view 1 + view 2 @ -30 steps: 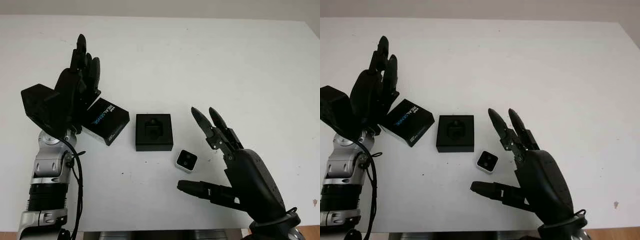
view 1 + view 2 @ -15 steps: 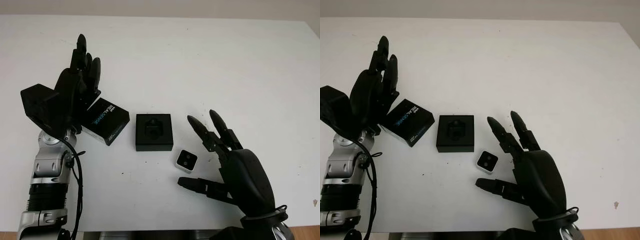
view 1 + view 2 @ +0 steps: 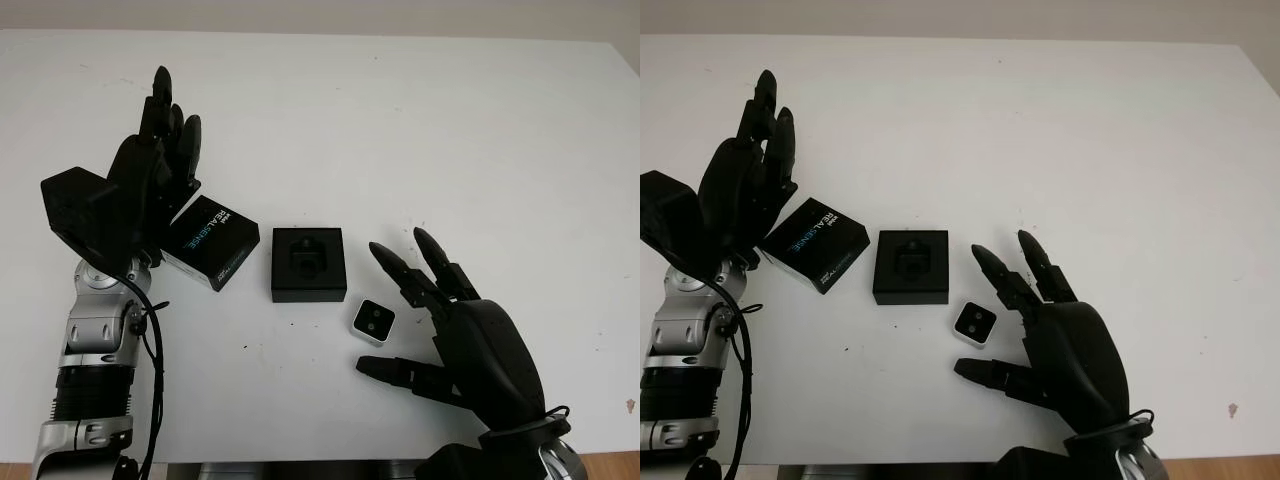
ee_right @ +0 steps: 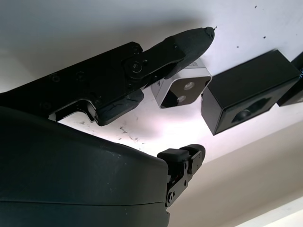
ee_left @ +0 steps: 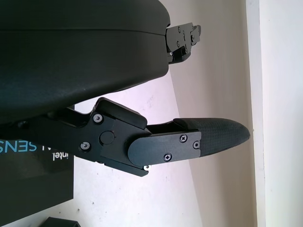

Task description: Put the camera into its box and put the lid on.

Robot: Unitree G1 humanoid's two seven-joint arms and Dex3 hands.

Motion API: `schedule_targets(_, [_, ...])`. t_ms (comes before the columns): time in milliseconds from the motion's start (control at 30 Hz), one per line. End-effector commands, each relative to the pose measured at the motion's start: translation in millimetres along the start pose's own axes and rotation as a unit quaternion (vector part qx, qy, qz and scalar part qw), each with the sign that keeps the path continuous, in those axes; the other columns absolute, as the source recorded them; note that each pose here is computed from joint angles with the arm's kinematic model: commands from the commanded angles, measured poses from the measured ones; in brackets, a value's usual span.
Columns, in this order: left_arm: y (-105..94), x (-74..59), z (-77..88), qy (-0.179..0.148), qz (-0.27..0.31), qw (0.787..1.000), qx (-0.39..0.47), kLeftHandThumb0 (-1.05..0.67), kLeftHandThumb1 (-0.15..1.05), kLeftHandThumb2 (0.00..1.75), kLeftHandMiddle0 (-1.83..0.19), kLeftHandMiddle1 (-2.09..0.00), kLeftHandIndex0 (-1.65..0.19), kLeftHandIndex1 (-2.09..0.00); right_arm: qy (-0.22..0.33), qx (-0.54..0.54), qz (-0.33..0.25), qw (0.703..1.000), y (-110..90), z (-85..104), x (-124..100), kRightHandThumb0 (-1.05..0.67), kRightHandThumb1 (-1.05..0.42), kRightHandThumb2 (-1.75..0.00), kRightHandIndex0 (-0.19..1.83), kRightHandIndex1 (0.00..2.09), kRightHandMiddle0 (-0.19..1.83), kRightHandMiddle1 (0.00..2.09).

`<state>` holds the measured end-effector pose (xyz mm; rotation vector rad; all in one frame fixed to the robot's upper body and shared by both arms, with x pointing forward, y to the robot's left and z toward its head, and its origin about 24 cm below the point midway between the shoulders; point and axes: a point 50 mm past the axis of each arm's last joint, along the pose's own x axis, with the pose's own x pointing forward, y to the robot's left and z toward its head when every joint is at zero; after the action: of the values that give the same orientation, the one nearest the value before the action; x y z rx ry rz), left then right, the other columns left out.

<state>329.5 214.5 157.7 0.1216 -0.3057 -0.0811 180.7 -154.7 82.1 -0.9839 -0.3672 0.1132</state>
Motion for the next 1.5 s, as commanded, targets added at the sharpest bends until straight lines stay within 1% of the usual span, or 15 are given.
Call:
schedule_targets(0, [2.2,3.9,6.9,-0.015,-0.001,1.0,0.005,-0.81,1.05,0.55,0.19,0.0,0.19,0.0,-0.002,-0.009,0.003,1.0,-1.1,0.5,-1.4,-0.73,-0.87,-0.05,0.11,0.07,0.4,0.14])
schedule_targets(167, [2.5,4.5,7.7,-0.016,0.0,1.0,0.004,-0.81,1.05,0.55,0.19,0.0,0.19,0.0,-0.004,-0.026,0.007,1.0,-0.6,-2.0,-2.2,-0.69,-0.84,-0.04,0.15,0.08,0.46,0.2])
schedule_targets(200, [2.4,4.4,7.8,-0.016,0.001,1.0,0.002,-0.8,1.05,0.55,0.19,0.0,0.19,0.0,-0.005,-0.03,0.007,1.0,-0.4,-2.7,-2.3,-0.68,-0.84,-0.05,0.17,0.08,0.43,0.28])
schedule_targets(267, [2.6,4.2,7.4,-0.015,-0.001,1.0,0.002,-0.8,1.05,0.55,0.19,0.0,0.19,0.0,-0.005,-0.04,0.007,0.999,0.6,-5.1,-2.3,-0.67,-0.84,-0.05,0.2,0.07,0.31,0.56])
schedule_targets(300, [2.8,4.1,7.1,-0.015,-0.001,1.0,0.002,-0.8,1.05,0.55,0.19,0.0,0.19,0.0,-0.005,-0.043,0.007,0.999,1.3,-6.1,-2.3,-0.66,-0.85,-0.05,0.22,0.07,0.29,0.67])
schedule_targets(467, [2.5,3.3,6.8,-0.014,-0.001,1.0,0.008,-0.8,1.05,0.56,0.19,0.0,0.19,0.0,-0.005,-0.044,0.007,0.999,6.5,-10.9,-2.6,-0.62,-0.86,-0.06,0.25,0.07,0.29,0.78])
schedule_targets(500, [2.6,3.3,6.9,-0.014,-0.001,1.0,0.009,-0.81,1.05,0.56,0.19,0.0,0.19,0.0,-0.005,-0.044,0.006,0.999,7.3,-11.3,-2.7,-0.59,-0.86,-0.06,0.26,0.07,0.28,0.88])
schedule_targets(633, [3.4,3.2,6.4,-0.012,-0.003,1.0,0.012,-0.81,1.05,0.55,0.19,0.0,0.19,0.0,-0.004,-0.044,0.0,0.999,9.1,-11.9,-2.3,-0.52,-0.89,-0.06,0.29,0.08,0.26,1.11])
schedule_targets(800, [3.3,2.6,5.0,-0.013,-0.002,1.0,0.011,-0.81,1.05,0.56,0.19,0.0,0.19,0.0,-0.007,-0.053,-0.001,0.999,10.7,-12.7,-2.3,-0.49,-0.92,-0.07,0.32,0.09,0.29,1.19])
schedule_targets(967, [3.9,2.4,3.9,-0.011,-0.001,1.0,0.015,-0.81,1.05,0.55,0.19,0.0,0.19,0.0,-0.008,-0.059,0.001,0.998,13.1,-11.7,-2.8,-0.49,-0.94,-0.06,0.35,0.09,0.32,1.19])
schedule_targets(1167, [3.5,1.6,3.3,-0.012,0.0,1.0,0.013,-0.8,1.05,0.55,0.19,0.0,0.19,0.0,-0.013,-0.044,-0.006,0.999,17.8,-11.2,-3.1,-0.41,-0.99,-0.07,0.38,0.1,0.36,1.23])
schedule_targets(1233, [3.4,1.5,3.2,-0.012,0.001,1.0,0.012,-0.81,1.05,0.55,0.19,0.0,0.19,0.0,-0.016,-0.032,-0.011,0.999,19.6,-11.2,-3.1,-0.39,-1.01,-0.06,0.39,0.11,0.34,1.29])
schedule_targets(1367, [3.7,1.5,3.1,-0.011,0.002,1.0,0.012,-0.81,1.05,0.54,0.19,0.0,0.19,0.0,-0.013,0.0,-0.013,1.0,22.5,-10.0,-1.9,-0.32,-1.04,-0.06,0.4,0.1,0.25,1.47])
schedule_targets(1400, [4.0,1.1,3.1,-0.01,0.001,1.0,0.012,-0.81,1.05,0.54,0.19,0.0,0.19,0.0,-0.006,0.023,-0.013,1.0,23.4,-10.0,-1.3,-0.31,-1.04,-0.07,0.4,0.1,0.23,1.5])
schedule_targets(1467, [4.3,0.7,3.1,-0.01,0.001,1.0,0.013,-0.8,1.05,0.54,0.19,0.0,0.19,0.0,0.007,0.053,-0.009,0.999,24.3,-10.4,0.0,-0.29,-1.05,-0.17,0.37,0.08,0.14,1.54])
